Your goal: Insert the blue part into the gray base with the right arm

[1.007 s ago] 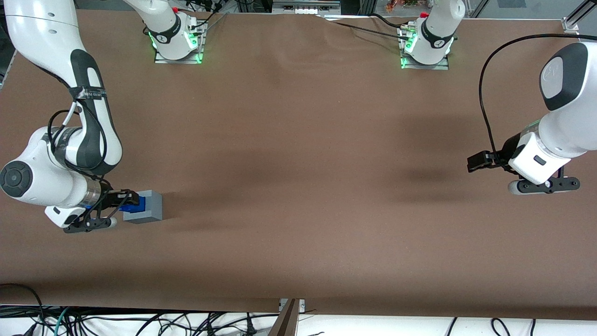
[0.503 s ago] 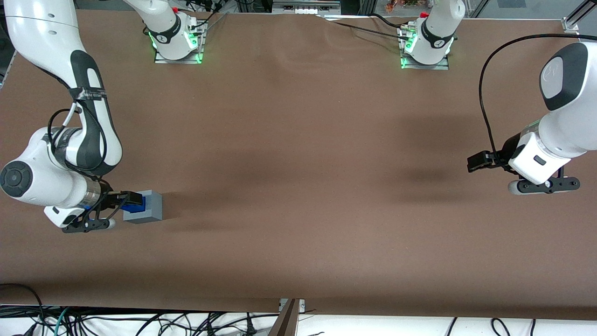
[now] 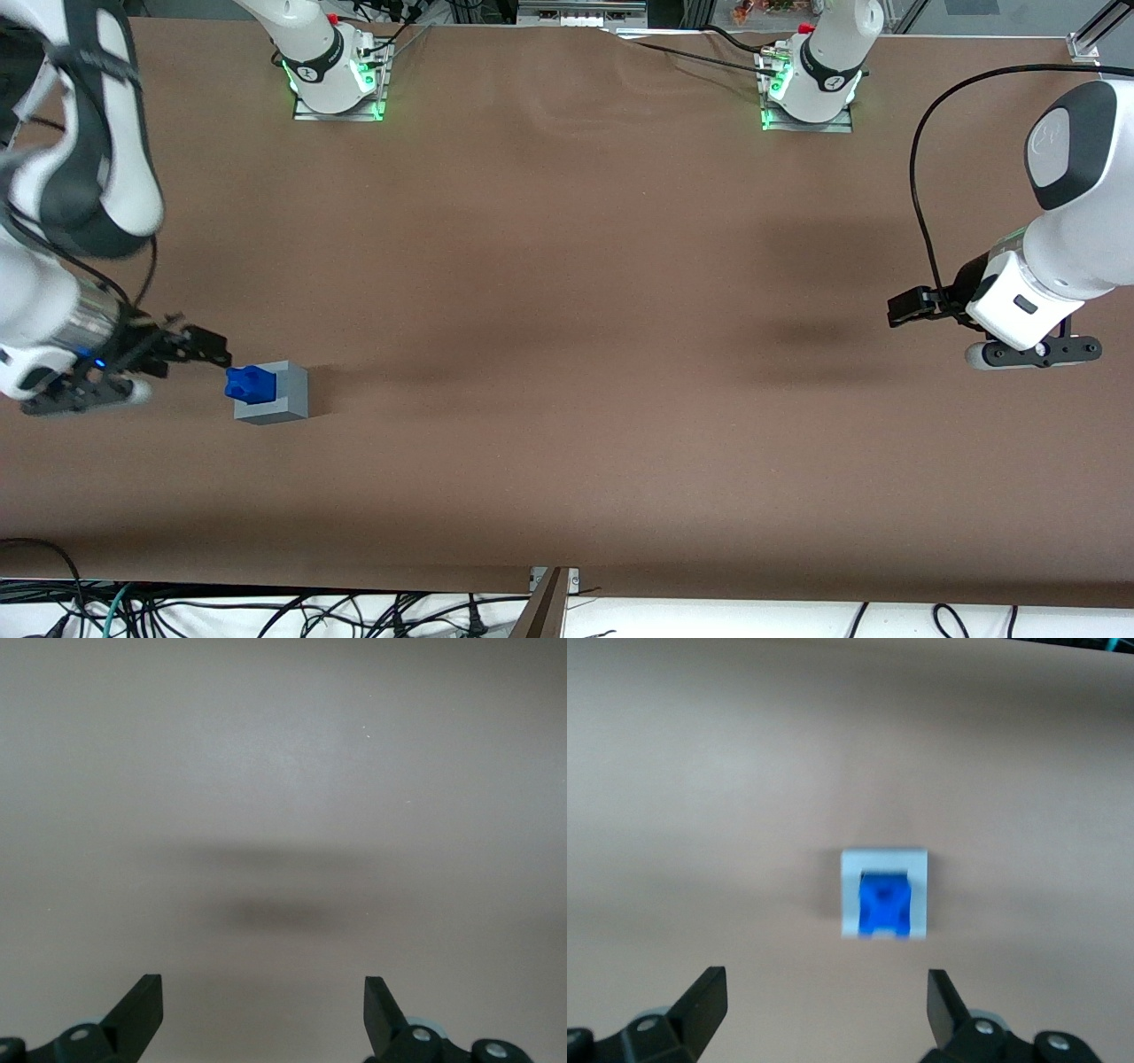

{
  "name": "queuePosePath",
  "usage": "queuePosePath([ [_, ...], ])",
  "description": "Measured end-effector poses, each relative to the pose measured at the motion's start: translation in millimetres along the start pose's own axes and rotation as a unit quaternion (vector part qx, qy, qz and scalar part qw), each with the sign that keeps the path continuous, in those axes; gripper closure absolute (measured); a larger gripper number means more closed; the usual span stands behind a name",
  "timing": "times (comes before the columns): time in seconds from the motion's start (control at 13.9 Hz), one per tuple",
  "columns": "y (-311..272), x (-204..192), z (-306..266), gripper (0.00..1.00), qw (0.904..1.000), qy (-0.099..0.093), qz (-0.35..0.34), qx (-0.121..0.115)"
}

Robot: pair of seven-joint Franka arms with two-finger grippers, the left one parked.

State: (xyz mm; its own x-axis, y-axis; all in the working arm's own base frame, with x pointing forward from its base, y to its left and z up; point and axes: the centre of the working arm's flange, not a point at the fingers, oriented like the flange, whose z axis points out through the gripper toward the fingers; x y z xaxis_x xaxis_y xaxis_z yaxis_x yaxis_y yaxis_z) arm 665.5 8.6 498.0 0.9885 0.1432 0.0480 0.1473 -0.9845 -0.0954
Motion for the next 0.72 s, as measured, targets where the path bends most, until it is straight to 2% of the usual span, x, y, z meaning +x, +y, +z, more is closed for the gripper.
queuePosePath([
  [0.14,-7,-32,-54,0.00,0.9997,-0.021,0.009,0.003],
  [0.29,-10,-57,-86,0.00,0.9992,-0.036,0.018,-0.006],
  [0.58,-9,-65,-96,0.00,0.9991,-0.038,0.020,-0.009],
  [0.72,-8,-72,-98,0.00,0.9983,-0.053,0.021,-0.011],
])
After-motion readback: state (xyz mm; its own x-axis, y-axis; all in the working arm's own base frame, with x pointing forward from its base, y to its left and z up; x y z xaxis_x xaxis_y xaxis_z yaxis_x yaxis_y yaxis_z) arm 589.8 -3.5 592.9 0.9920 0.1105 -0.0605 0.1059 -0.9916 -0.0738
